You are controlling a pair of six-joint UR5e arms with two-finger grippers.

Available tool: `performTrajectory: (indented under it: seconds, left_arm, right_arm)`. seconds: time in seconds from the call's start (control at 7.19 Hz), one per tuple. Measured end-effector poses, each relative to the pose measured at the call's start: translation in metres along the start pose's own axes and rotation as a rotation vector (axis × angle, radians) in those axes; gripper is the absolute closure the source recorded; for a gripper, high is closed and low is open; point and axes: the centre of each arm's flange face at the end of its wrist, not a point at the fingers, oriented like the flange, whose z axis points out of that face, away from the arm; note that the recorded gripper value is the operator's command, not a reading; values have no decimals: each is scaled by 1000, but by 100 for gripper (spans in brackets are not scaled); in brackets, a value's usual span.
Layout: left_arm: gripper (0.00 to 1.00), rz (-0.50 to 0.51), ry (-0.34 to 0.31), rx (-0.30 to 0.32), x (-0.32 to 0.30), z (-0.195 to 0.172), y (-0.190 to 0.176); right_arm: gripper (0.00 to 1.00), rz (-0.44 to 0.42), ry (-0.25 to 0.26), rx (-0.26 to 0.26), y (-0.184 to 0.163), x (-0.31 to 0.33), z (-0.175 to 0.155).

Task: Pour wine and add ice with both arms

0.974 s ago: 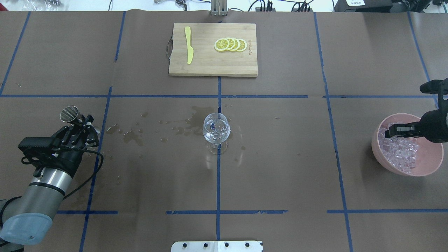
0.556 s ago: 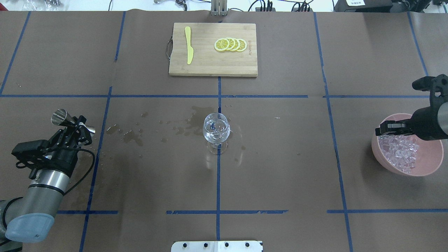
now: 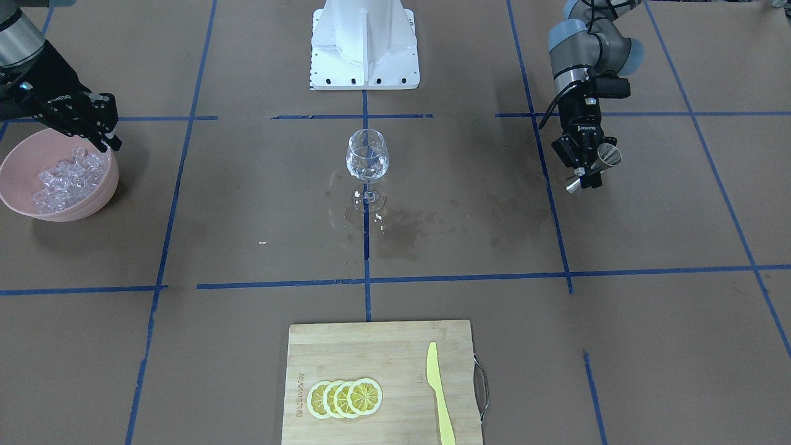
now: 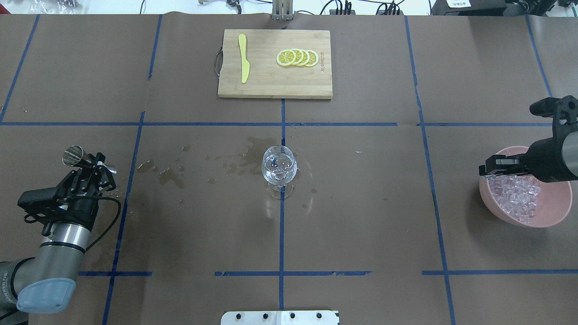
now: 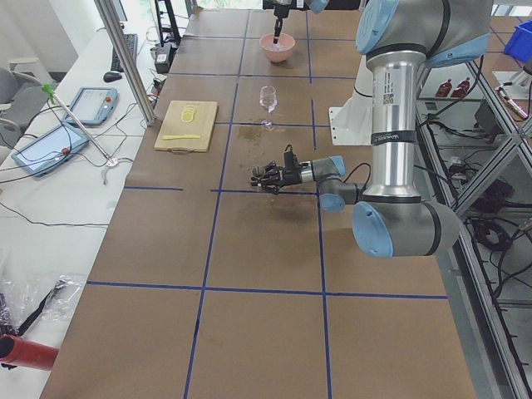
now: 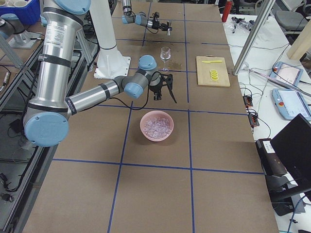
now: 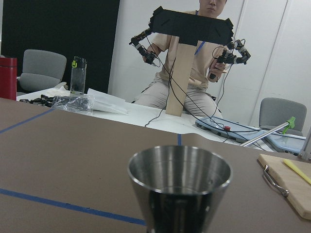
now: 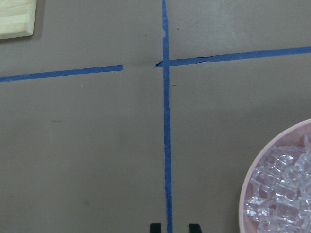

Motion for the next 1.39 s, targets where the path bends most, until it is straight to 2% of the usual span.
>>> performTrajectory:
  seconds: [0.28, 0.7, 1.11, 1.39]
  left_arm:
    - [100, 53, -2, -19, 3, -8, 14]
    - [100, 67, 7, -42, 6, -15, 22]
    - [100, 77, 9, -51, 3, -17, 29]
    - [90, 87, 5, -53, -2, -16, 35]
  right_arm:
    - [100, 18, -36, 5, -5, -26, 0]
    - [100, 10, -74, 18, -15, -55, -5]
    - [100, 1, -149, 23, -22, -71, -39]
    - [100, 8, -181, 29, -28, -81, -49]
